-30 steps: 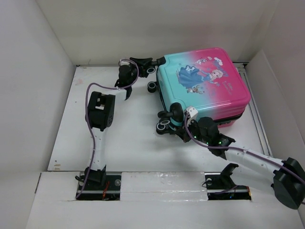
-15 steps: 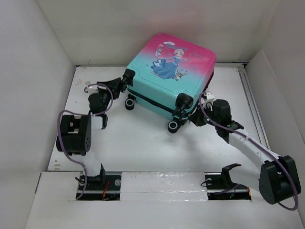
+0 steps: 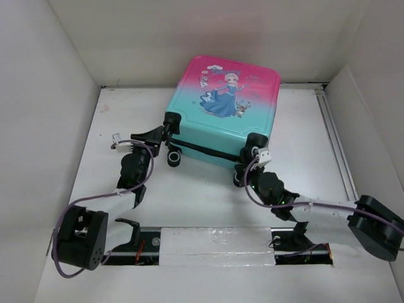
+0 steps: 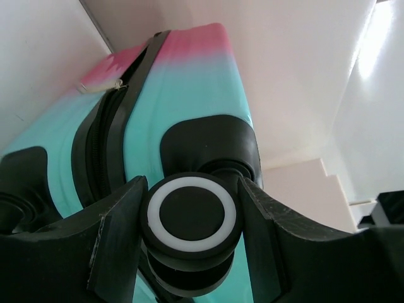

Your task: Pack the luggage

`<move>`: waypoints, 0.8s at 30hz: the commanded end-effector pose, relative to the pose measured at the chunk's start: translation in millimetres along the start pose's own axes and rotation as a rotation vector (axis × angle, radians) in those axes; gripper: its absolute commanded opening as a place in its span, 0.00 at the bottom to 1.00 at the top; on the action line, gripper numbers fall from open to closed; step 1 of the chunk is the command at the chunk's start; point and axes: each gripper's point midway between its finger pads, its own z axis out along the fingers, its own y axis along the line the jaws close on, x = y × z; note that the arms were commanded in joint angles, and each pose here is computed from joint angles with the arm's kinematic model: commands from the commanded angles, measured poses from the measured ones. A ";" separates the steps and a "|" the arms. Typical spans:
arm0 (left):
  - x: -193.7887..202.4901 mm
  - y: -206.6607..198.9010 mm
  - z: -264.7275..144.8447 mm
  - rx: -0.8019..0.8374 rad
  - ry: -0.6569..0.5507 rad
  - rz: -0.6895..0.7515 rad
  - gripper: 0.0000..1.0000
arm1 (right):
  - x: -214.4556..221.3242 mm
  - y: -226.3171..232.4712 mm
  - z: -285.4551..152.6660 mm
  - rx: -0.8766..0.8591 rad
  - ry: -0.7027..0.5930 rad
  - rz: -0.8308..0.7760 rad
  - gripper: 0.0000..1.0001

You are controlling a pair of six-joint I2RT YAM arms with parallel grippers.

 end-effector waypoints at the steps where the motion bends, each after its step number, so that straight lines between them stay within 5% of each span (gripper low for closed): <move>1: 65.2 -63.8 -19.4 0.186 0.229 0.043 0.00 | -42.3 23.9 12.9 0.038 -0.193 0.039 0.00; 8: 97.6 -77.9 -28.3 0.223 0.320 0.051 0.00 | -70.7 44.9 52.7 0.083 -0.256 -0.014 0.00; 16: 162.9 -111.7 -57.9 0.313 0.478 0.058 0.00 | -28.1 154.9 56.3 -0.480 -0.005 -0.090 0.00; 22: 164.2 -122.6 -61.3 0.315 0.470 0.076 0.00 | 12.3 150.1 6.4 -0.548 0.082 0.010 0.00; 24: 143.2 -122.1 -54.7 0.314 0.407 0.108 0.00 | 21.7 120.4 6.0 -0.403 0.135 -0.017 0.00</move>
